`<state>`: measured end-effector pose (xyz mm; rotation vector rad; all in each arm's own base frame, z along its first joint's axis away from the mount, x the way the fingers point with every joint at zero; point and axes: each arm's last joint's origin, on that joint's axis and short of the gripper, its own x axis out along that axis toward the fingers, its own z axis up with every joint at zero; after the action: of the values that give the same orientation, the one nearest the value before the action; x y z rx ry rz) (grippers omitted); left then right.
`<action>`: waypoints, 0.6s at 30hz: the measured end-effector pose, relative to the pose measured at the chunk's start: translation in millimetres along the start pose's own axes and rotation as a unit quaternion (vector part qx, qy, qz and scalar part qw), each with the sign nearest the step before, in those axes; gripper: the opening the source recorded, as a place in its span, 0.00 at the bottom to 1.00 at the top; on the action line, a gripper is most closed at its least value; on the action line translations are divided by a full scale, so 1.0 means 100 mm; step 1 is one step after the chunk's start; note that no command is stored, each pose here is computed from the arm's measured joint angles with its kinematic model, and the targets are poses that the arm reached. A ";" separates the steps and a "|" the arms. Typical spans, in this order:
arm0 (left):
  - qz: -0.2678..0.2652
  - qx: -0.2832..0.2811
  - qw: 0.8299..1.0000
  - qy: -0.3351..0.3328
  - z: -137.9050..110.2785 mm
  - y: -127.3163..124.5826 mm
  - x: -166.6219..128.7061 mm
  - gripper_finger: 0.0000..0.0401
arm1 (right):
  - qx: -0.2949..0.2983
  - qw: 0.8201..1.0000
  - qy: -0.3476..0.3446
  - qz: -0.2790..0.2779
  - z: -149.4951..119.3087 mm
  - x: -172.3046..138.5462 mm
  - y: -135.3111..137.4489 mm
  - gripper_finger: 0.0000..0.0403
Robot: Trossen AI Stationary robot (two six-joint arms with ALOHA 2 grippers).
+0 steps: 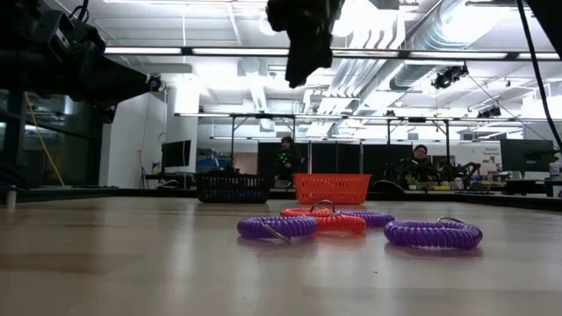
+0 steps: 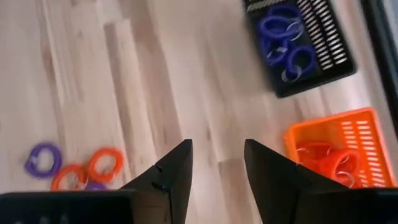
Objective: Sort spring keychains
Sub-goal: Put the top orange spring keychain into the orange bin
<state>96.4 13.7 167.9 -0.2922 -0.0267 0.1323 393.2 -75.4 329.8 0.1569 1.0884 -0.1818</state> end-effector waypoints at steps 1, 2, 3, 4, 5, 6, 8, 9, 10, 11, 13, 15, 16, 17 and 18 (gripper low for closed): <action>0.000 0.000 1.000 0.000 0.00 0.00 0.00 0.25 | -0.007 1.000 0.007 0.002 -0.02 0.00 0.04 0.35; 0.000 0.000 1.000 0.000 0.00 0.00 0.00 0.25 | -0.012 1.000 0.012 0.004 -0.03 0.00 0.08 0.35; 0.000 0.000 1.000 0.000 0.00 0.00 0.00 0.25 | -0.018 1.000 0.013 0.006 -0.03 0.01 0.12 0.35; 0.000 0.000 1.000 0.000 0.00 0.00 0.00 0.25 | -0.022 1.000 0.012 0.009 -0.03 0.01 0.16 0.35; 0.000 0.000 1.000 0.000 0.00 0.00 0.00 0.25 | -0.027 0.999 0.013 0.011 -0.03 0.02 0.20 0.35; 0.000 0.000 1.000 0.000 0.00 0.00 0.00 0.25 | -0.035 0.999 0.013 0.013 -0.04 0.01 0.23 0.35; 0.000 0.000 1.000 0.000 0.00 0.00 0.00 0.25 | -0.051 0.998 0.013 0.017 -0.05 0.01 0.31 0.35; 0.000 0.000 1.000 0.000 0.00 0.00 0.00 0.25 | -0.061 0.998 0.013 0.019 -0.05 0.01 0.35 0.35; 0.000 0.000 1.000 0.000 0.00 0.00 0.00 0.25 | -0.070 0.997 0.013 0.022 -0.05 0.01 0.38 0.35; 0.000 0.000 1.000 0.000 0.00 0.00 0.00 0.25 | -0.078 0.997 0.014 0.025 -0.06 0.01 0.42 0.35; 0.000 0.000 1.000 0.000 0.00 0.00 0.00 0.25 | -0.095 0.995 0.014 0.034 -0.07 0.01 0.49 0.35; 0.000 0.000 1.000 0.000 0.00 0.00 0.00 0.25 | -0.113 0.993 0.014 0.040 -0.08 0.01 0.56 0.35; 0.000 0.000 1.000 0.000 0.00 0.00 0.00 0.25 | -0.121 0.992 0.014 0.042 -0.09 0.01 0.58 0.35; 0.000 0.000 1.000 0.000 0.00 0.00 0.00 0.25 | -0.128 0.991 0.015 0.043 -0.10 0.03 0.60 0.35; 0.000 0.000 1.000 0.000 0.00 0.00 0.00 0.25 | -0.132 0.990 0.017 0.044 -0.12 0.06 0.62 0.35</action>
<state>96.4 13.7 167.9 -0.2922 -0.0271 0.1322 399.9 -12.8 321.3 -0.0299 1.1275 0.0457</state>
